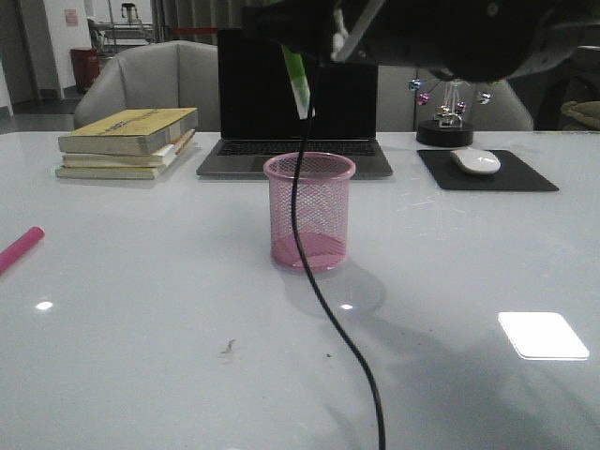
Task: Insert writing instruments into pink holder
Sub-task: 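Lower the green marker into the pink holder and open the right gripper, then withdraw the right gripper away from the holder, then lower the left gripper onto the magenta marker and close on it, then lift the magenta marker with the left gripper toward the pink holder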
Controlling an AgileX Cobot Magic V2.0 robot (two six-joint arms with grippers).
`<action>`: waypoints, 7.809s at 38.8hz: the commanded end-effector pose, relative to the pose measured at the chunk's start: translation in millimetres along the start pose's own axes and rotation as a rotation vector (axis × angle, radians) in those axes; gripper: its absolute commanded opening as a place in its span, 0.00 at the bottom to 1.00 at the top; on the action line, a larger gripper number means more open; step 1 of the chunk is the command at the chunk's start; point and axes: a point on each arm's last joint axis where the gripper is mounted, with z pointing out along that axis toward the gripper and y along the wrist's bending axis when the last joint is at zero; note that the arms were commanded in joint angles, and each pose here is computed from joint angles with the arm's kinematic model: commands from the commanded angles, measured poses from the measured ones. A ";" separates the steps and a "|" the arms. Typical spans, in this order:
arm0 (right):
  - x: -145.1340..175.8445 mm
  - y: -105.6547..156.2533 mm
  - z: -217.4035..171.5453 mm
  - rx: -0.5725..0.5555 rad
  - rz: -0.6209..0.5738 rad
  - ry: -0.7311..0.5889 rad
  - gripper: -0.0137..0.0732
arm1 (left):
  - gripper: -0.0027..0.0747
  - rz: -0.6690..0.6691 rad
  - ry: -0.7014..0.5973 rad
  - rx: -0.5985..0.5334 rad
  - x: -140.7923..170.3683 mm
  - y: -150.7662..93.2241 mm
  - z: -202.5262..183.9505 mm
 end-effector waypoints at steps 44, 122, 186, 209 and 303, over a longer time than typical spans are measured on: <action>9.5 -6.2 7.6 -0.007 -0.039 0.010 0.55 | 0.15 -0.015 -0.130 -0.001 -22.1 0.2 -12.2; -121.4 -36.2 -318.2 0.568 -0.100 0.291 0.55 | 0.16 -0.007 -0.418 0.013 -49.3 -1.1 -108.8; -119.8 -36.3 -318.6 0.569 -0.096 0.307 0.55 | 0.54 -0.042 0.471 0.020 -44.6 -4.6 122.7; -119.8 -36.3 -318.6 0.569 -0.096 0.307 0.55 | 0.54 -0.039 0.624 0.014 -2.6 -3.3 157.7; -119.8 -36.3 -318.6 0.569 -0.096 0.307 0.55 | 0.15 0.057 0.274 0.142 -94.2 -30.0 146.2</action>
